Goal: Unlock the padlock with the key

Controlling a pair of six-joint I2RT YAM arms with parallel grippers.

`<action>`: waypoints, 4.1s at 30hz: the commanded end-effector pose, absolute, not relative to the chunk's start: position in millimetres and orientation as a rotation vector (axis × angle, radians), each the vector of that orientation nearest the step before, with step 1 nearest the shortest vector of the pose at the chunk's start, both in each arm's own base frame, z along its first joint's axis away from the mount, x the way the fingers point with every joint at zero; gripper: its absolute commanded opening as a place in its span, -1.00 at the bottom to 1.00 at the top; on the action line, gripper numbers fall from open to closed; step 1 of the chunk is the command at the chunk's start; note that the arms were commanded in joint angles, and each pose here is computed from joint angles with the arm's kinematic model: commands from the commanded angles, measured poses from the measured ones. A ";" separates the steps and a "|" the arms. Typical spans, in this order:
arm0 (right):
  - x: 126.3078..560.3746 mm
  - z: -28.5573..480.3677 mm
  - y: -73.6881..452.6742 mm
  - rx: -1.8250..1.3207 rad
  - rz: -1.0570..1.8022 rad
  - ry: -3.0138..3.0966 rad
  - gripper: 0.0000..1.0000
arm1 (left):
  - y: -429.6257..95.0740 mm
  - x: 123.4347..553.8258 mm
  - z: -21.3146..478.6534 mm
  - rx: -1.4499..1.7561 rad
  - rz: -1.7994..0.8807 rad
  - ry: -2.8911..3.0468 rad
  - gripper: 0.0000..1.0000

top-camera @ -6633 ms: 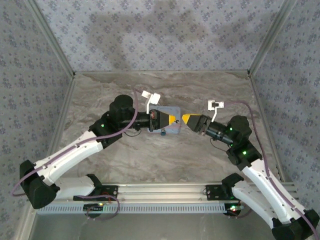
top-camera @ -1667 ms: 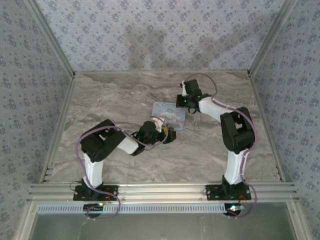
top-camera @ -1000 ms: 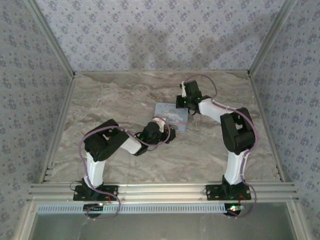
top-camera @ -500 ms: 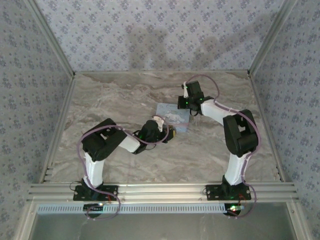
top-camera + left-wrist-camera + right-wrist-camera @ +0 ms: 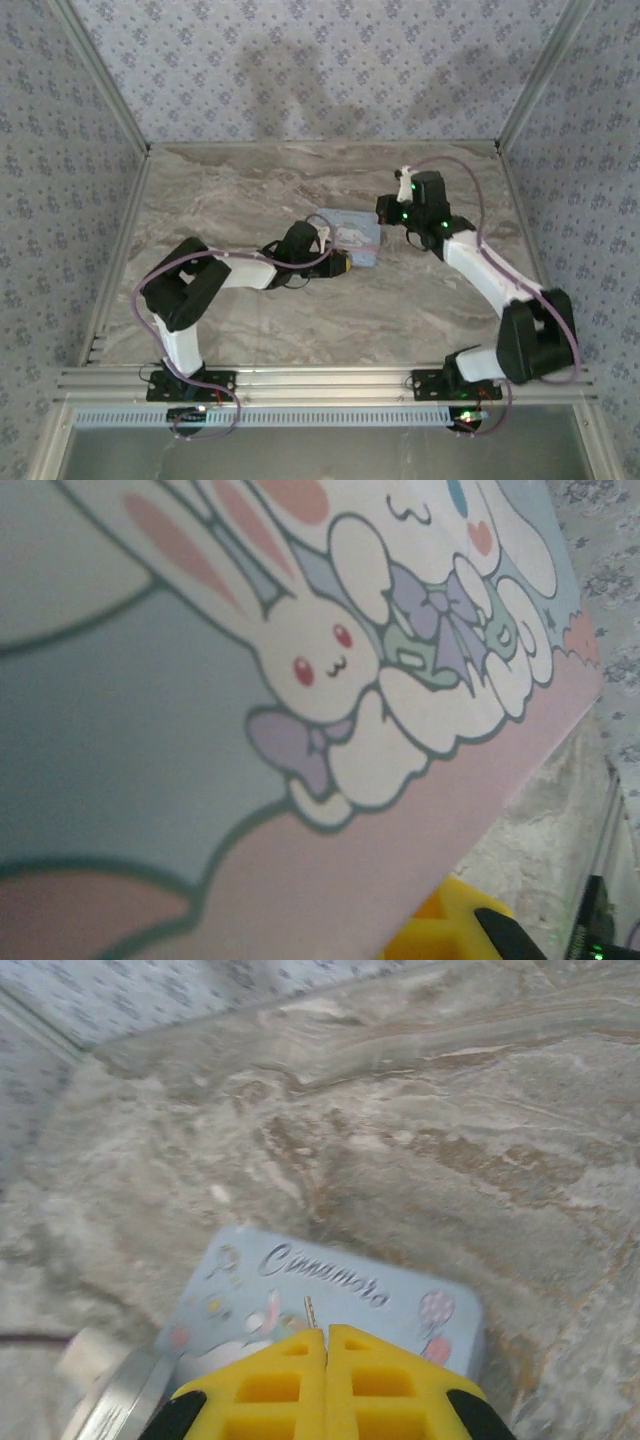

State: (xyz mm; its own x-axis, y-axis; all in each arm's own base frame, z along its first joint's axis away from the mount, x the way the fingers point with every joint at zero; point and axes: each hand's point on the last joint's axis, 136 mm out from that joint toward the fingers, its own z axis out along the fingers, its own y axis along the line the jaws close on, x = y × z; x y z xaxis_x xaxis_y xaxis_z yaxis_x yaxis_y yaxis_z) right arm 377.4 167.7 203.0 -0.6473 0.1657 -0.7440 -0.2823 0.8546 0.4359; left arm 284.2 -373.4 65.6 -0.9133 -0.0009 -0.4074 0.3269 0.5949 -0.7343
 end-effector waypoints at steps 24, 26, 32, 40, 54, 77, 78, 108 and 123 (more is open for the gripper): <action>252.3 144.0 162.3 0.376 1.225 1.883 -1.00 | -385.6 301.2 165.9 0.187 -1.561 2.303 -1.00; 253.8 146.1 166.1 0.373 1.230 1.866 -1.00 | -385.9 301.6 167.0 0.182 -1.567 2.294 -1.00; 259.0 145.3 182.9 0.355 1.236 1.873 -1.00 | -388.6 301.1 172.0 0.189 -1.600 2.275 -1.00; 270.0 146.8 196.4 0.388 1.292 1.862 -1.00 | -388.5 300.8 175.9 0.175 -1.653 2.243 -1.00; 281.1 154.2 206.5 0.357 1.297 1.847 -1.00 | -386.7 298.3 179.3 0.166 -1.706 2.230 -1.00; 263.5 122.5 202.9 0.317 1.230 1.949 -1.00 | -374.1 289.6 144.6 0.117 -1.565 2.399 -1.00; 261.4 122.2 202.5 0.315 1.226 1.956 -1.00 | -374.7 287.8 142.7 0.114 -1.570 2.405 -1.00; 251.8 103.5 206.3 0.380 1.220 2.013 -1.00 | -393.6 264.9 105.2 -0.050 -1.796 2.555 -1.00; 252.8 108.8 190.0 0.444 1.191 1.941 -1.00 | -395.2 269.2 108.7 -0.079 -1.841 2.502 -1.00</action>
State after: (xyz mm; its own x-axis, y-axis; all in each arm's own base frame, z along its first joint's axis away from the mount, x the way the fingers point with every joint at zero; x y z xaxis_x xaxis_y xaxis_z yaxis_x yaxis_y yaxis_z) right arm 249.2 196.1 105.0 -0.6538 0.6093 -0.4487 -0.1143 0.5066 0.8545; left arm 273.6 -389.9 104.6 -0.9963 -0.0857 0.0010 -0.0302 0.3399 -0.9400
